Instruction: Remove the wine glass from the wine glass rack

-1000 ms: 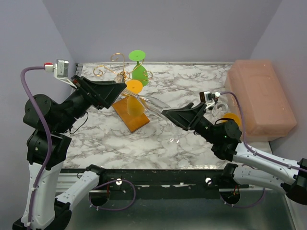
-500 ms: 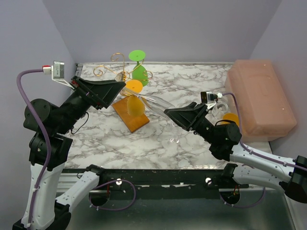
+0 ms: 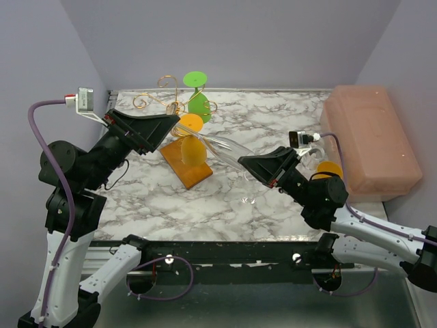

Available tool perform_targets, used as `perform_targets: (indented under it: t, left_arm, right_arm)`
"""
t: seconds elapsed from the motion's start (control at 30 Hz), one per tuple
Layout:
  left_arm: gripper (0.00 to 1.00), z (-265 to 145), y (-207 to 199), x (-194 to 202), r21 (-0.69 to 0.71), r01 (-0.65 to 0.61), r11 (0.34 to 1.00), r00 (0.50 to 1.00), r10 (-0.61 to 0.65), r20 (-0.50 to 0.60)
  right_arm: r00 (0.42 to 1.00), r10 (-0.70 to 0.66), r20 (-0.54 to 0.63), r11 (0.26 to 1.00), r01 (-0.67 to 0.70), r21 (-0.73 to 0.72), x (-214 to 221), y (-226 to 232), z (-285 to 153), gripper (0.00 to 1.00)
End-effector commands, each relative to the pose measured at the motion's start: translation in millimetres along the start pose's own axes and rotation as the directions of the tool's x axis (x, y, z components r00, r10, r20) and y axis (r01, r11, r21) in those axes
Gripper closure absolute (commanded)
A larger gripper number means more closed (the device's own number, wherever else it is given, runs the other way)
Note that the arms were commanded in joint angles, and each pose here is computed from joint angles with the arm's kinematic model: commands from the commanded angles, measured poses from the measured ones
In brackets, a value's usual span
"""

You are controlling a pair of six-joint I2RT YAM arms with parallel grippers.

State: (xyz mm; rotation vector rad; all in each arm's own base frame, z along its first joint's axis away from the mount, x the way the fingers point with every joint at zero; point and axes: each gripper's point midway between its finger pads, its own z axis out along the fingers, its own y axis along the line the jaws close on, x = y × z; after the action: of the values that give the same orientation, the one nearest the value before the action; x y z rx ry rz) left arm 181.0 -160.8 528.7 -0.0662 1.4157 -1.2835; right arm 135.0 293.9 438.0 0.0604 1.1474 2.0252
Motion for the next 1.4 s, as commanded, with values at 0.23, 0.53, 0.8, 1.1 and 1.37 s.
perform_targets:
  t: [0.23,0.53,0.8,1.1,1.37]
  left_arm:
    - [0.30,3.4,14.5,1.7,-0.037,-0.080,0.996,0.997,0.080,-0.005]
    - [0.05,7.0,23.3,4.4,-0.067,-0.122,0.990,0.992,0.120,-0.037]
    - [0.02,8.3,26.3,0.5,-0.088,-0.179,0.980,0.983,0.176,-0.045]
    - [0.02,-4.6,41.8,-15.7,-0.210,-0.345,0.915,0.938,0.342,-0.051]
    - [0.02,-18.3,91.5,-26.0,-0.407,-0.481,0.777,0.870,0.479,-0.113]
  right_arm:
    - [0.996,-0.069,0.060,0.997,0.070,-0.015,-20.1,26.9,7.8,1.00]
    - [0.977,-0.171,0.127,0.984,0.163,0.072,-42.3,30.3,7.7,0.99]
    - [0.958,-0.257,0.124,0.958,0.236,0.162,-52.0,25.8,9.8,0.99]
    - [0.846,-0.512,0.148,0.816,0.426,0.392,-104.1,39.4,0.7,0.99]
    - [0.772,-0.635,0.037,0.617,0.478,0.625,-134.8,23.6,-8.0,0.99]
